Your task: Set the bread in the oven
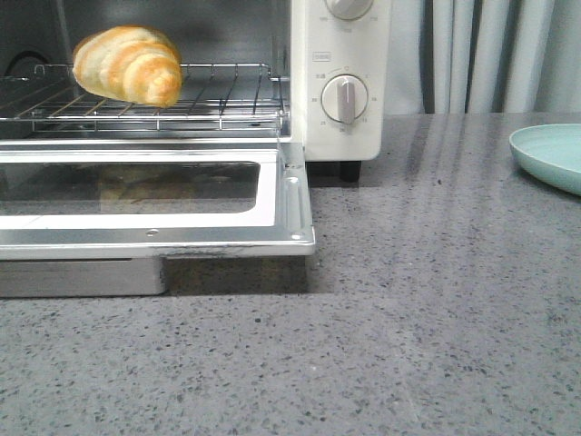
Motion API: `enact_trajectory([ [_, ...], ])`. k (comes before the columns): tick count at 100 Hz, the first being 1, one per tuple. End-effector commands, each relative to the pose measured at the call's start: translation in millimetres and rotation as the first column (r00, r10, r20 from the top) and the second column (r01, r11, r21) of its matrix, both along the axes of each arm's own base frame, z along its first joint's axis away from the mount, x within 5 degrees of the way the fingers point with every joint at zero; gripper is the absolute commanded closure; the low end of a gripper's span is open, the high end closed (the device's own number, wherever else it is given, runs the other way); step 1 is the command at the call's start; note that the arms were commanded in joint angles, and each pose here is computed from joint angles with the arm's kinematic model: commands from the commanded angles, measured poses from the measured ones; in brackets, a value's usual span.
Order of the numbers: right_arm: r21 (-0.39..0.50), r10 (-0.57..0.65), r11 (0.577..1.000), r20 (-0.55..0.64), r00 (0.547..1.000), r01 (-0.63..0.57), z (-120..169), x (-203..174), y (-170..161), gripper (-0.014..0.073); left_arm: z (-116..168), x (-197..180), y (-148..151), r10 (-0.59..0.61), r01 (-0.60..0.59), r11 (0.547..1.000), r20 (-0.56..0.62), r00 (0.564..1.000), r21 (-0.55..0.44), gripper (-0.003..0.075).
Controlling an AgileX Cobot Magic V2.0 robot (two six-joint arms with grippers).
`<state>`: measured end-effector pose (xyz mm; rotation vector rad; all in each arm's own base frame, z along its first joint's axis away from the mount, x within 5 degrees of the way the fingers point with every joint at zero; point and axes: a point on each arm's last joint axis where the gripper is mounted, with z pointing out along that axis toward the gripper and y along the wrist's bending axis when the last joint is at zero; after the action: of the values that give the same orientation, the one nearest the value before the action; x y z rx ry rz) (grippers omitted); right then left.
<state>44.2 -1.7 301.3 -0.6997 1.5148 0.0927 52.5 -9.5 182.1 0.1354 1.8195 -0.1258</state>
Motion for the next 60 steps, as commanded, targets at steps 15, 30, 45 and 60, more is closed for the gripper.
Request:
enact_trajectory([
  [15,-0.120,-0.211,0.972,-0.081,0.974,0.201,-30,7,-5,0.0664,-2,0,0,0.006,-0.005,1.000,0.046,0.999,-0.019,0.0741],
  [30,-0.117,-0.226,0.970,-0.091,0.970,0.215,-46,10,0,0.0664,-2,0,0,0.006,-0.005,1.000,0.046,0.999,-0.019,0.0741],
  [45,-0.118,-0.200,0.975,-0.100,0.975,0.188,-57,12,5,0.0664,-2,0,0,0.006,-0.005,1.000,0.046,0.999,-0.019,0.0741],
  [60,-0.007,-0.185,0.983,-0.102,0.977,0.185,-56,11,10,0.0664,-2,0,0,0.006,-0.005,1.000,0.046,0.999,-0.019,0.0741],
])
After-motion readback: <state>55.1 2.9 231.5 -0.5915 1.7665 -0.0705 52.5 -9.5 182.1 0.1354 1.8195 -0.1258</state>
